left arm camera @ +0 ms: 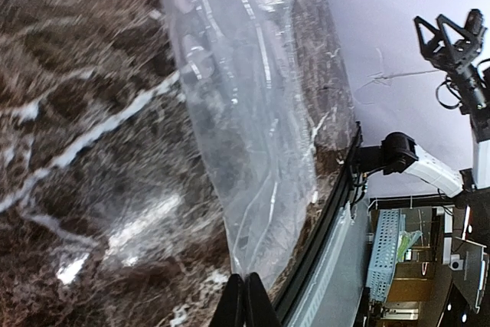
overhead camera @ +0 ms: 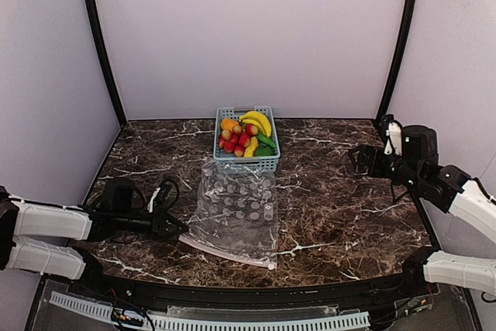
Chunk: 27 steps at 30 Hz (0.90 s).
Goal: Place the food in the zip-top bag and seal the zipper
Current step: Pick up the zipper food storage bag at the center of the board, then pass from the left arm to the right
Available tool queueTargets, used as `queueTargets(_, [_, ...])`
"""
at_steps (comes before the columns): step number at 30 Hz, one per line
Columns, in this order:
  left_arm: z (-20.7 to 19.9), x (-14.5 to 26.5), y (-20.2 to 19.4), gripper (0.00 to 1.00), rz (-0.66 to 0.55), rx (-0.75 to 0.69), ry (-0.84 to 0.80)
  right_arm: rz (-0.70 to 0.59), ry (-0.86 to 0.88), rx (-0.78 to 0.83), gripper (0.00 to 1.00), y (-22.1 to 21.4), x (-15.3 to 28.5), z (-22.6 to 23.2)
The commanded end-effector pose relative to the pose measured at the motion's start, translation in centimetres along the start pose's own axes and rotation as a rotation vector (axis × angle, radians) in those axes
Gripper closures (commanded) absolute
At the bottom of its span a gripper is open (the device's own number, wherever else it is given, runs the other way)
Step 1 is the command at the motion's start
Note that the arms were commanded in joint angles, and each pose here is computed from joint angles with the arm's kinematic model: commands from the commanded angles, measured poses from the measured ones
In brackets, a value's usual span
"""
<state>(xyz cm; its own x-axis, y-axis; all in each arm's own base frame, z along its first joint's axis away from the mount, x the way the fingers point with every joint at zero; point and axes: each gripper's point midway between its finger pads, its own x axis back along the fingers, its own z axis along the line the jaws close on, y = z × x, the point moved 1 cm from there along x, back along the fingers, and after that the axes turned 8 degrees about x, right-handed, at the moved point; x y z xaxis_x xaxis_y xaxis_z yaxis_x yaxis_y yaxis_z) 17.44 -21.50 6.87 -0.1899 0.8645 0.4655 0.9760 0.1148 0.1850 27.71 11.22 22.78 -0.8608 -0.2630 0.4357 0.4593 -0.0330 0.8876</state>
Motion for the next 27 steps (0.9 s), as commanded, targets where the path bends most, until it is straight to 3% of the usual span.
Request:
queueTargets(1, [-4.6, 1.2, 2.0, 0.99, -0.047, -0.032, -0.089, -0.035, 0.126, 0.066, 0.01, 0.9, 0.5, 3.0])
queueTargets(10, [-8.9, 2.6, 4.9, 0.99, -0.097, 0.079, -0.101, -0.039, 0.321, 0.201, 0.05, 0.7, 0.7, 11.3])
queueTargets(20, [-10.7, 3.1, 6.5, 0.99, -0.134, 0.076, -0.101, 0.076, 0.57, 0.49, 0.09, -4.7, 3.2, 24.1])
queueTargets(27, [-10.8, 3.0, 6.8, 0.99, -0.137, 0.074, -0.102, 0.169, 0.584, 0.607, 0.15, -8.3, 2.5, 26.3])
